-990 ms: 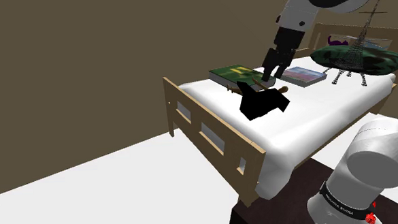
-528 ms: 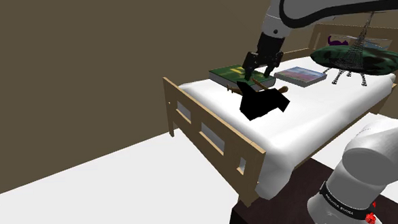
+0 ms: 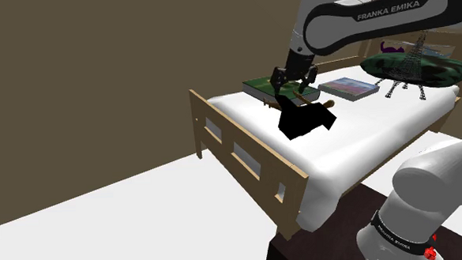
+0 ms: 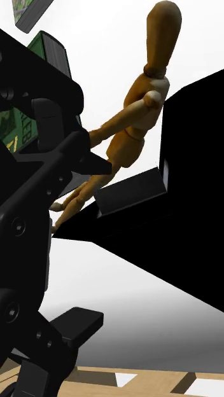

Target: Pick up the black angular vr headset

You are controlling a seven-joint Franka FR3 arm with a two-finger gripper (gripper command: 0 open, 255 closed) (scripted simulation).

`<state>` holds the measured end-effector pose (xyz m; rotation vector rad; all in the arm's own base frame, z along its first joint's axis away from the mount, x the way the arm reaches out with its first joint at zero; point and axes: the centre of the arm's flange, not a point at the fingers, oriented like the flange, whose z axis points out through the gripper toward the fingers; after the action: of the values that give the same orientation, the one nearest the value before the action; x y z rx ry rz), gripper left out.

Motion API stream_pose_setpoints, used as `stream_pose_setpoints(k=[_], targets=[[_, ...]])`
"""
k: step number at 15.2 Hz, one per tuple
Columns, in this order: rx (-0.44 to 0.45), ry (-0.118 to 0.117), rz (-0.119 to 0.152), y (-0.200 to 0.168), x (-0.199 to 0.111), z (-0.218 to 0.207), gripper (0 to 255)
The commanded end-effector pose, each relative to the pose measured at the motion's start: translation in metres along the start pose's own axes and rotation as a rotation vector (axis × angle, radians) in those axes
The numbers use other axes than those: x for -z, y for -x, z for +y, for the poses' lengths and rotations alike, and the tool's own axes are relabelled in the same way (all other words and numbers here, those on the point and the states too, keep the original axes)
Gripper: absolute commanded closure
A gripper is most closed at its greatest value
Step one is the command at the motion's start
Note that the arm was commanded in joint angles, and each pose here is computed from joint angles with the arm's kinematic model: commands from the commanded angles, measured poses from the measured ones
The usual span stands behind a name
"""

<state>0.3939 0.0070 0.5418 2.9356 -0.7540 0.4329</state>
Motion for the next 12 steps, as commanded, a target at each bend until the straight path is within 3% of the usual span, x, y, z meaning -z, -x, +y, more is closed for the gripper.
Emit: stream_pose_setpoints(k=[1, 4, 5, 12], targets=[[-0.002, 0.000, 0.001, 0.0026, -0.0104, -0.0016, 0], [-0.002, 0.000, 0.001, 0.0050, -0.0184, -0.0016, 0], [-0.002, 0.000, 0.001, 0.0042, -0.0194, -0.0008, 255], [-0.002, 0.000, 0.001, 0.0041, -0.0194, -0.0007, 255]])
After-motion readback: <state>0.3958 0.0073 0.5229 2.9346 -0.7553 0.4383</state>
